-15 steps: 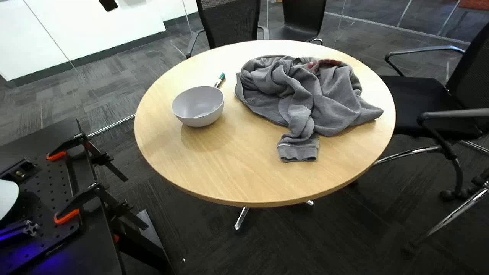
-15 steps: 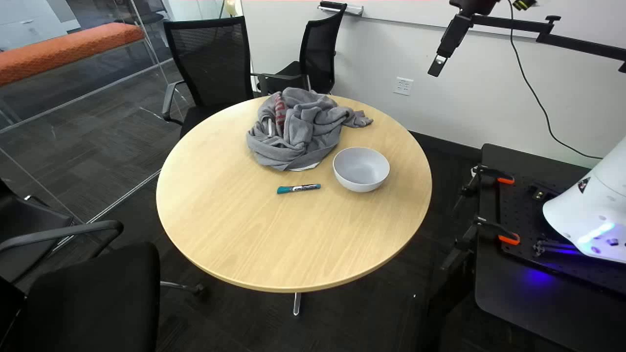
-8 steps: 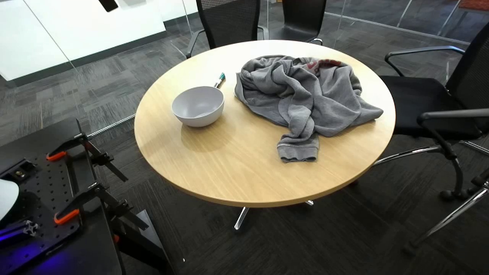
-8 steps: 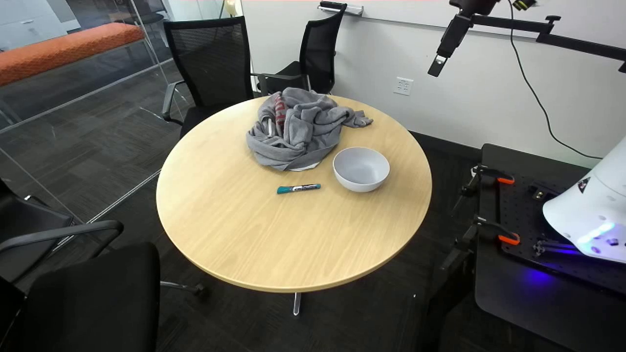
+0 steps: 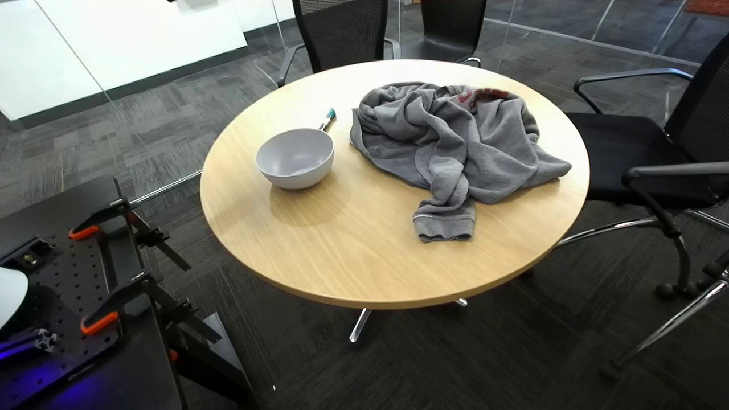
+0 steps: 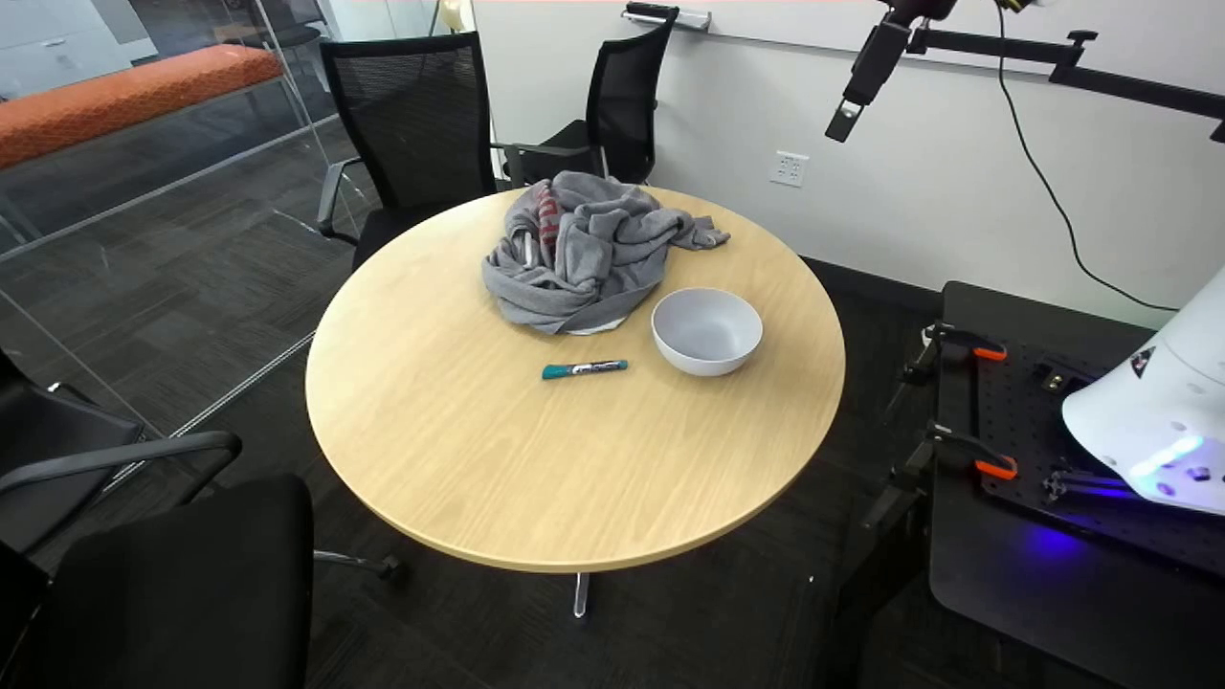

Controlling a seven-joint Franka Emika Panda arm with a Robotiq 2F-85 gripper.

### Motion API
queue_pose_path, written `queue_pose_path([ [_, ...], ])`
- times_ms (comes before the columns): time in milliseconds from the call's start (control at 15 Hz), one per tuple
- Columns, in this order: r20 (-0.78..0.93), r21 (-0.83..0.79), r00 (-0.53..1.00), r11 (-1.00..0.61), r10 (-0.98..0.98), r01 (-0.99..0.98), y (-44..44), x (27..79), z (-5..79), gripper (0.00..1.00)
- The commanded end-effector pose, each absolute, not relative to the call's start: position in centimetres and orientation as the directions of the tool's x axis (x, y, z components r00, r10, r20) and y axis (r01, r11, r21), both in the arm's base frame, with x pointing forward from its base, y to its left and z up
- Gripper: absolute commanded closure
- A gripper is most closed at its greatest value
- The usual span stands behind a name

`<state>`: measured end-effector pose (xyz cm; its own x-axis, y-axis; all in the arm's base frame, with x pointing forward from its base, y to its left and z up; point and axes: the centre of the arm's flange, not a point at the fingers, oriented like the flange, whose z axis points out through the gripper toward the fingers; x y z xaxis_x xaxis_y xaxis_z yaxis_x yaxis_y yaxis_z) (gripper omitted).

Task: Remove the green marker from the table and put them in the bowl

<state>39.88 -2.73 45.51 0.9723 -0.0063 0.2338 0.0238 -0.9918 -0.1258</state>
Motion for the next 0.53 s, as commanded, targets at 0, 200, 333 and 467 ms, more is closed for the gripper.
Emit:
queue_pose_path([
  [0,0.261,-0.03,0.962,-0.995,0.086,0.097,-1.9,43.5,46.2,0.0],
  [200,0.251,0.036,0.954,-0.987,0.162,0.158,-0.9,46.5,46.1,0.0],
  [333,0.242,0.067,0.946,-0.976,0.216,0.206,-0.5,48.6,45.5,0.0],
  [467,0.241,0.09,0.933,-0.964,0.266,0.252,-0.1,50.5,44.8,0.0],
])
